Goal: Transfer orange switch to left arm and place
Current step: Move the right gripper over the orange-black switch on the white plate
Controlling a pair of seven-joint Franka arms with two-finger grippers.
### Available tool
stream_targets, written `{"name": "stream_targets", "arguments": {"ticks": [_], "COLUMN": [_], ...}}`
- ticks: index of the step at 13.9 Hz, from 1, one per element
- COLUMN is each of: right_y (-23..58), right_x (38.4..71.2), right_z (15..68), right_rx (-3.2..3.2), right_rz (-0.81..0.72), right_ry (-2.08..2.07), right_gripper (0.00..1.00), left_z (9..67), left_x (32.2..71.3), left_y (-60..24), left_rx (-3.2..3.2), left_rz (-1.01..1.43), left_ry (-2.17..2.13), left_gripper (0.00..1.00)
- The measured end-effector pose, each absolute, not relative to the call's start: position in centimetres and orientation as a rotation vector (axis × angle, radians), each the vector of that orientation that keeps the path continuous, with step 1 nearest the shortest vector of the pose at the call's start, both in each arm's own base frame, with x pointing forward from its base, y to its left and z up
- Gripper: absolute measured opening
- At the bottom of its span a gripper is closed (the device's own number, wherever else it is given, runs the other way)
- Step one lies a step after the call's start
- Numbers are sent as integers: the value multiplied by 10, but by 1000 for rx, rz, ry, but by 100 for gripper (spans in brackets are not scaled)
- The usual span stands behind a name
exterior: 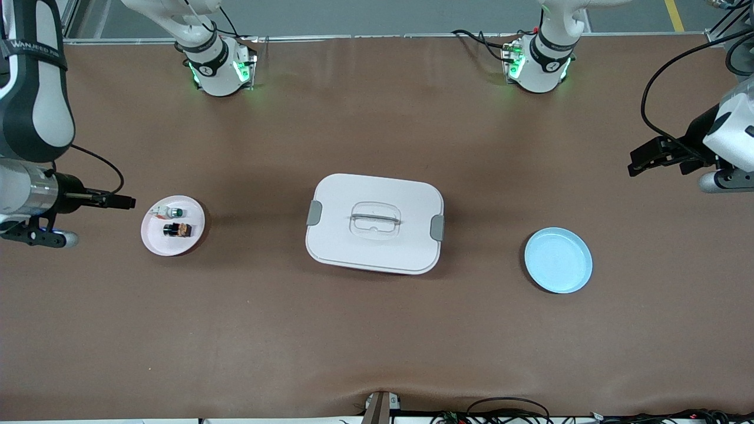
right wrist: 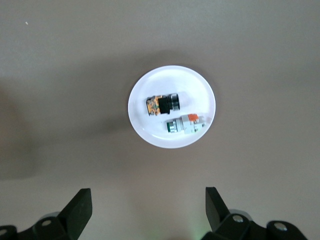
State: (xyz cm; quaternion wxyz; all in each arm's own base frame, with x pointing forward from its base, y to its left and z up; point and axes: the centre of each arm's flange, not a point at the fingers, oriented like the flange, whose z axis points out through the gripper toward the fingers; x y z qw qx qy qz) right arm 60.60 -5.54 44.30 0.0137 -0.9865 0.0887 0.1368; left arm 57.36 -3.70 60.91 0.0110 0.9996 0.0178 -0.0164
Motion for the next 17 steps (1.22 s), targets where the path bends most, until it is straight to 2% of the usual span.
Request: {"name": "stream_targets", "arguments": {"ticks": [5, 10, 14, 17], "right_y": [-59, -63, -72, -74], "right_x": [618, 626, 628, 622], "right_z": [383, 326, 302, 266], "right_rx": [-3091, -3097, -3096, -3103], "right_rz": [307, 288, 290, 244], "right_ry": [245, 253, 276, 282], "right_gripper": [100, 100, 100, 100], "left_z": [609, 609, 608, 607], "left_x": [574, 574, 574, 575], "left_y": [-37, -36, -35, -34], "left_rx": [3119, 3119, 3119, 3118], "left_rz": [-52, -52, -55, -57], "left_ry": [56, 57, 62, 64], "left_gripper": [100, 100, 100, 100]}}
